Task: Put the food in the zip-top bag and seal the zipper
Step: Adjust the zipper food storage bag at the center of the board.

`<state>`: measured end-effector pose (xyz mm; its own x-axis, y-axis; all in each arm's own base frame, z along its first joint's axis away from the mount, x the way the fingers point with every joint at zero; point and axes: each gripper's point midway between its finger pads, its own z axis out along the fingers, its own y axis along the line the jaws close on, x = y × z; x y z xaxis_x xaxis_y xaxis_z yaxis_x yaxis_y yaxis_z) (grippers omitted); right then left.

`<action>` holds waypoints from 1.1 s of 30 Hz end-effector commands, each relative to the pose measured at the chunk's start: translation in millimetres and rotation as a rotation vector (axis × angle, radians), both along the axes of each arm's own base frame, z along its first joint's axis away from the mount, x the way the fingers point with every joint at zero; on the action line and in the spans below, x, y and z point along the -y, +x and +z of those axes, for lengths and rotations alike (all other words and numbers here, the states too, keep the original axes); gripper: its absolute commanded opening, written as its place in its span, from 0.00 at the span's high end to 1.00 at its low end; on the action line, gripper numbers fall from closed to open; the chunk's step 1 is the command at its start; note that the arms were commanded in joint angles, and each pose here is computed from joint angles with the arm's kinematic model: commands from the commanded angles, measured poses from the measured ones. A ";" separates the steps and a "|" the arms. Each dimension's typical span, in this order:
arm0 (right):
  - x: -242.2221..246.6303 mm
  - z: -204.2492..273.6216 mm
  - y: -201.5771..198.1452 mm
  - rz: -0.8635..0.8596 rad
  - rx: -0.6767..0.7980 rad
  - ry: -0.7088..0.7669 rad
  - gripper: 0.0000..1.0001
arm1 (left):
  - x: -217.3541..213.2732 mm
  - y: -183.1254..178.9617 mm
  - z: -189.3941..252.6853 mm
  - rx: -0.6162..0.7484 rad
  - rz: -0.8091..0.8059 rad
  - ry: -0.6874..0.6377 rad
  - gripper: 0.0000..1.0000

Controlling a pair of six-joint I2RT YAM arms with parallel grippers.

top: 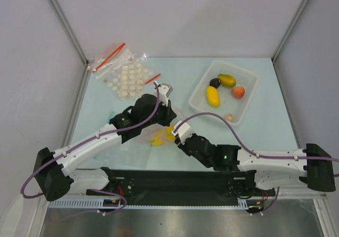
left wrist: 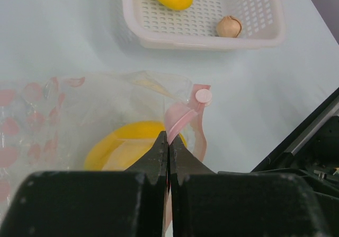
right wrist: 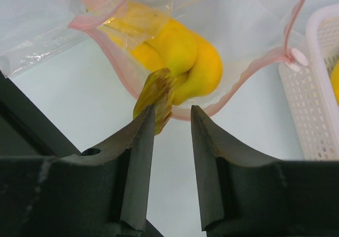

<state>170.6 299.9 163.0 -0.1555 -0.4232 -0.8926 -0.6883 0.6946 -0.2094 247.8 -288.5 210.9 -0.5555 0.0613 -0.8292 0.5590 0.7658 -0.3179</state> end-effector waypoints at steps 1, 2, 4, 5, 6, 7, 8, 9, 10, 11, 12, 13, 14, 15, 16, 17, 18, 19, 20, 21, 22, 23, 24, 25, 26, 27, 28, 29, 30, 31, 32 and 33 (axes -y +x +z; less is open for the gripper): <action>-8.4 10.6 -4.0 0.036 -0.007 0.065 0.61 | -6.1 12.3 19.2 0.053 0.081 -0.057 0.99; -10.1 10.7 -5.2 0.045 -0.010 0.070 0.60 | -7.7 13.8 20.6 0.057 0.091 -0.059 0.99; -14.1 9.0 -8.5 0.071 -0.021 0.070 0.57 | -9.9 15.1 19.1 0.056 0.102 -0.057 0.99; -15.6 7.5 -9.4 0.078 -0.025 0.069 0.55 | -10.4 15.1 19.8 0.057 0.102 -0.060 1.00; -18.1 7.2 -11.2 0.091 -0.029 0.069 0.55 | -10.0 14.7 19.1 0.056 0.100 -0.060 0.99; -18.3 3.6 -11.2 0.091 -0.031 0.058 0.54 | -8.7 13.7 20.8 0.058 0.091 -0.069 1.00; -19.1 1.6 -11.2 0.093 -0.034 0.052 0.52 | -7.8 12.7 20.4 0.057 0.085 -0.070 0.99; -21.4 1.4 -12.7 0.101 -0.037 0.051 0.52 | -7.8 12.7 20.4 0.056 0.084 -0.071 0.99; -22.8 -1.0 -13.9 0.108 -0.039 0.042 0.50 | -6.8 11.7 20.0 0.055 0.079 -0.072 0.99; -26.6 2.6 -12.3 0.103 -0.028 0.065 0.49 | -5.6 11.3 20.5 0.053 0.074 -0.076 0.99; -26.6 1.3 -10.9 0.094 -0.027 0.062 0.48 | -5.2 10.5 19.8 0.050 0.069 -0.076 0.99; -26.8 -1.8 -8.6 0.076 -0.032 0.054 0.48 | -3.9 9.6 21.0 0.049 0.060 -0.085 0.99; -26.0 -2.8 -5.3 0.053 -0.030 0.048 0.48 | -2.4 8.9 20.8 0.046 0.055 -0.090 0.99; -22.3 -3.7 0.1 0.015 -0.020 0.038 0.47 | -1.1 7.4 20.5 0.042 0.047 -0.093 0.99; -21.8 -1.3 4.3 -0.004 -0.016 0.041 0.48 | -0.4 6.5 21.4 0.041 0.042 -0.098 0.99; -21.2 -6.0 7.2 -0.021 -0.022 0.033 0.48 | 0.5 5.8 22.3 0.042 0.037 -0.104 0.99; -21.4 -6.8 8.5 -0.027 -0.024 0.032 0.48 | 0.4 5.4 22.2 0.041 0.035 -0.105 0.99; -19.6 -7.6 12.7 -0.042 -0.026 0.031 0.53 | 0.2 5.1 22.4 0.041 0.035 -0.105 0.99; -15.8 -13.2 13.4 -0.050 -0.038 0.004 0.58 | 0.1 4.6 23.5 0.043 0.034 -0.107 0.99; -15.1 -14.9 15.3 -0.063 -0.041 0.000 0.64 | -0.1 4.6 23.7 0.045 0.033 -0.107 0.99; -13.9 -14.7 17.1 -0.074 -0.042 0.001 0.71 | -0.8 4.7 23.9 0.045 0.035 -0.107 1.00; -12.6 -15.4 18.8 -0.082 -0.044 -0.003 0.82 | -0.4 4.3 23.5 0.045 0.033 -0.107 0.99; -12.2 -13.4 19.4 -0.087 -0.041 0.004 0.87 | 1.1 3.4 23.7 0.042 0.026 -0.112 0.99; -11.8 -11.9 19.9 -0.091 -0.039 0.009 0.95 | 1.9 3.5 23.3 0.040 0.021 -0.114 0.99; -9.7 -10.6 21.9 -0.105 -0.032 0.011 0.98 | 3.4 3.2 22.7 0.037 0.018 -0.114 0.99; -8.4 -9.4 22.7 -0.116 -0.030 0.016 1.00 | 5.1 2.3 21.4 0.031 0.008 -0.115 0.99; -6.2 -6.0 24.0 -0.129 -0.023 0.028 1.00 | 9.4 0.1 18.7 0.017 -0.015 -0.115 0.99; -2.7 -5.3 25.5 -0.143 -0.013 0.029 1.00 | 12.1 -0.8 18.4 0.008 -0.027 -0.116 0.99; -0.8 -4.0 25.9 -0.148 -0.009 0.034 1.00 | 13.9 -1.7 17.4 0.001 -0.037 -0.116 0.99; 1.0 2.7 26.4 -0.156 -0.002 0.060 1.00 | 17.0 -3.3 11.9 -0.019 -0.052 -0.108 0.99; 4.3 5.7 27.8 -0.171 0.008 0.070 1.00 | 18.7 -3.7 12.2 -0.026 -0.057 -0.110 0.99; 7.8 4.7 27.8 -0.179 0.013 0.071 1.00 | 20.0 -4.0 10.8 -0.032 -0.062 -0.109 0.99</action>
